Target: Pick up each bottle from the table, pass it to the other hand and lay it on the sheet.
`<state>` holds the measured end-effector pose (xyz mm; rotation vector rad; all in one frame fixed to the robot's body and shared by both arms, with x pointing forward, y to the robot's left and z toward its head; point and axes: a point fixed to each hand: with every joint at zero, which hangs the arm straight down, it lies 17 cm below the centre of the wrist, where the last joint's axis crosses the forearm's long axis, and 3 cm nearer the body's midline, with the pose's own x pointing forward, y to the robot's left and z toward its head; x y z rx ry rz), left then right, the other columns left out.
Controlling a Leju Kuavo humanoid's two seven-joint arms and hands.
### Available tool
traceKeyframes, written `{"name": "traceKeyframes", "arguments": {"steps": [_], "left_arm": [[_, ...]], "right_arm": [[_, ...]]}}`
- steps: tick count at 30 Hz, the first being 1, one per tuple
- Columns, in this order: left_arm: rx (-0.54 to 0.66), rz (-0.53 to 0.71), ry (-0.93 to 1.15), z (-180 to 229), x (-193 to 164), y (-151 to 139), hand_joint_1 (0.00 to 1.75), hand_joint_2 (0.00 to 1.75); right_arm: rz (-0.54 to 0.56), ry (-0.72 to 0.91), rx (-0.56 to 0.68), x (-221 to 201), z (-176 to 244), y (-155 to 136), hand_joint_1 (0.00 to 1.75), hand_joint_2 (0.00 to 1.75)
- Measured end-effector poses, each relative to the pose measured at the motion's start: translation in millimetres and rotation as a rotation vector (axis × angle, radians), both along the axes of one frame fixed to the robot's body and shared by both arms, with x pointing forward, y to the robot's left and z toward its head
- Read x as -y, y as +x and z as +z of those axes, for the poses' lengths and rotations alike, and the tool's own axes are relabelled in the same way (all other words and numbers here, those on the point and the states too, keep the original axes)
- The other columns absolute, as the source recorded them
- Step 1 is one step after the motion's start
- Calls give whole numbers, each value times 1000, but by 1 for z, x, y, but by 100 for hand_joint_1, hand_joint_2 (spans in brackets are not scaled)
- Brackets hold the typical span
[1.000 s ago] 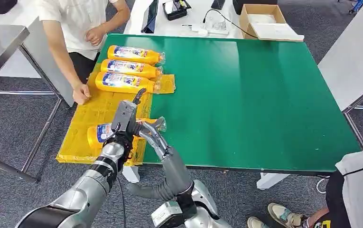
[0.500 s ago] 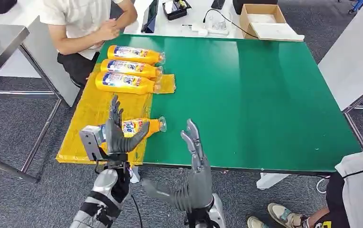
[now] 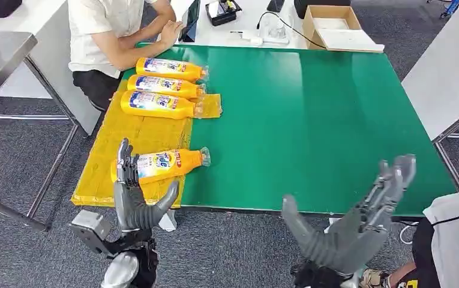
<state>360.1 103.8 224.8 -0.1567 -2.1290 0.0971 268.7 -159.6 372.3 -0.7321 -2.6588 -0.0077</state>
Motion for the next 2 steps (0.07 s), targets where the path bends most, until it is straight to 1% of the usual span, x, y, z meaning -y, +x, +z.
{"name": "traceKeyframes", "arguments": {"steps": [2], "left_arm": [[9, -19, 7, 2, 5, -9, 0, 175]], "right_arm": [[-40, 37, -18, 19, -3, 4, 0, 175]]}}
